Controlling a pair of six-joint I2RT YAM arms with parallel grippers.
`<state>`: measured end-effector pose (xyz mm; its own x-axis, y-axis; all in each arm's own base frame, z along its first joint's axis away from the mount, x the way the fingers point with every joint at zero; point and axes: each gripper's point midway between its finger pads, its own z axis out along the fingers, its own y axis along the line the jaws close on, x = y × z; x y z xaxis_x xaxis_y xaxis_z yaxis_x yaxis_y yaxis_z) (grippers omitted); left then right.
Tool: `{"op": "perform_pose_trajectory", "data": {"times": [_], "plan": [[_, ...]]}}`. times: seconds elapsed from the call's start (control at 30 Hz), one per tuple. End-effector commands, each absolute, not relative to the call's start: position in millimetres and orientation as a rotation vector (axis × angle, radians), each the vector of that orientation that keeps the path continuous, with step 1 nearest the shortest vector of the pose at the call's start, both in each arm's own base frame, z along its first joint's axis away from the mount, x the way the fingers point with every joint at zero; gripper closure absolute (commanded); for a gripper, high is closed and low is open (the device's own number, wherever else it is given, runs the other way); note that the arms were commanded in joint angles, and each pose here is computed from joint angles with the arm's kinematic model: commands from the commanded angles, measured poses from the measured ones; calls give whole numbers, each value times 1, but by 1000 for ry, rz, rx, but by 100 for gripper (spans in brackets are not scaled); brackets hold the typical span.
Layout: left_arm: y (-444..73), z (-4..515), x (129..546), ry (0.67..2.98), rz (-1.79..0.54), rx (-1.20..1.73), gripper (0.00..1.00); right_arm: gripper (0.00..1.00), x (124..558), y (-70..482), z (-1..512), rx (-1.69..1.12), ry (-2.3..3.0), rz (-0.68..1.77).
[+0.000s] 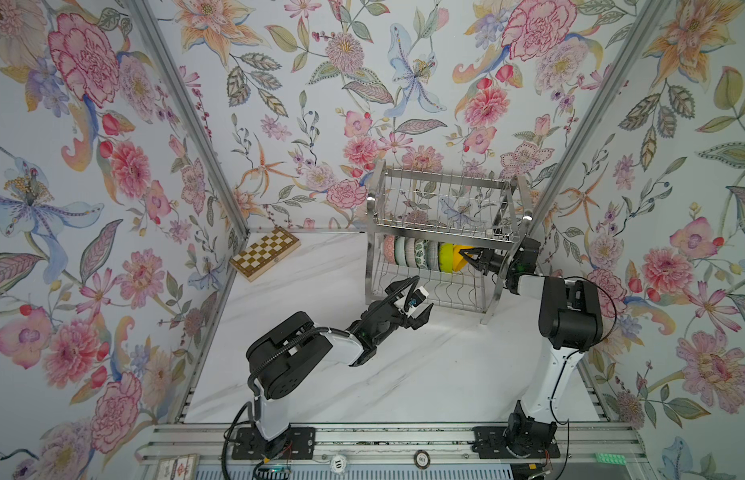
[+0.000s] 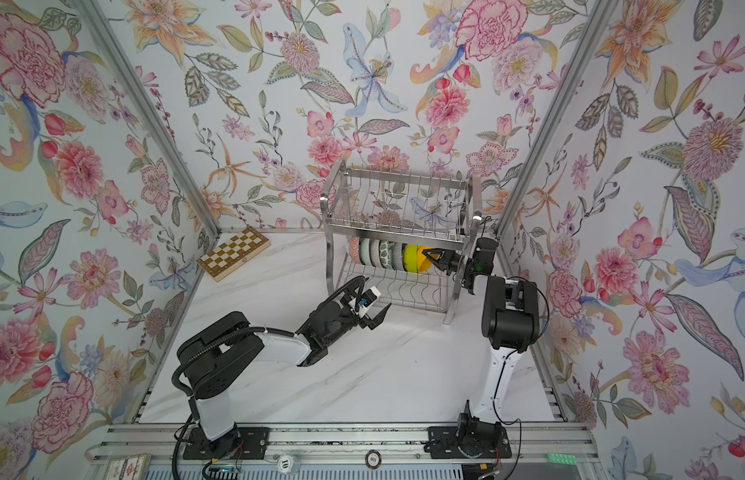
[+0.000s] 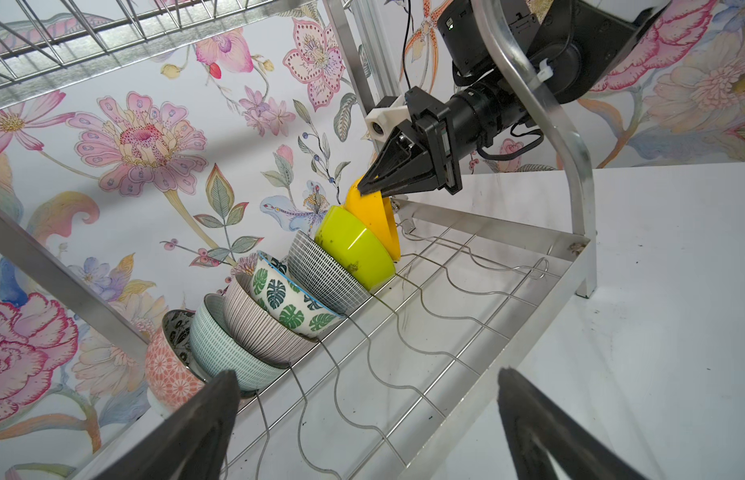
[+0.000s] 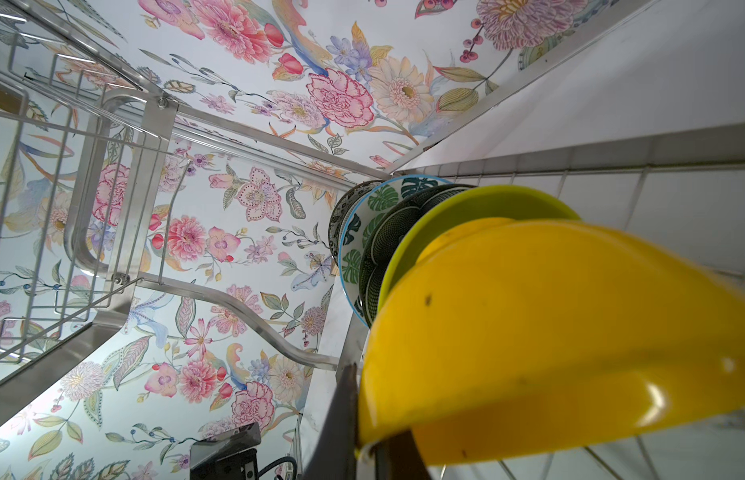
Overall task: Load the bowls into the dish rack
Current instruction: 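Lower the yellow bowl into the slot beside the lime-green bowl with right gripper, then open right gripper to release the yellow bowl upright in the rack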
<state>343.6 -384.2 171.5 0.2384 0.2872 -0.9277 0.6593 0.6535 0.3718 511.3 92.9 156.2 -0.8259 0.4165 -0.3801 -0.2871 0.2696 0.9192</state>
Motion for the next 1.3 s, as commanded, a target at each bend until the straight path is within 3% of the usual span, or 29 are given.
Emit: {"op": "perform_pose_trajectory", "data": {"times": [0.0,0.57,0.8,1.27], "plan": [[-376,180,349,1328,-282,850,1,94,498,116,134,93,2008,1717],[-370,175,351,1339,-270,840,1,95,489,150,134,21,1896,1827],[-364,174,351,1346,-264,833,1,92,496,153,109,13,2014,1710],[-361,172,355,1358,-253,834,1,80,517,134,102,35,2020,1716]]}}
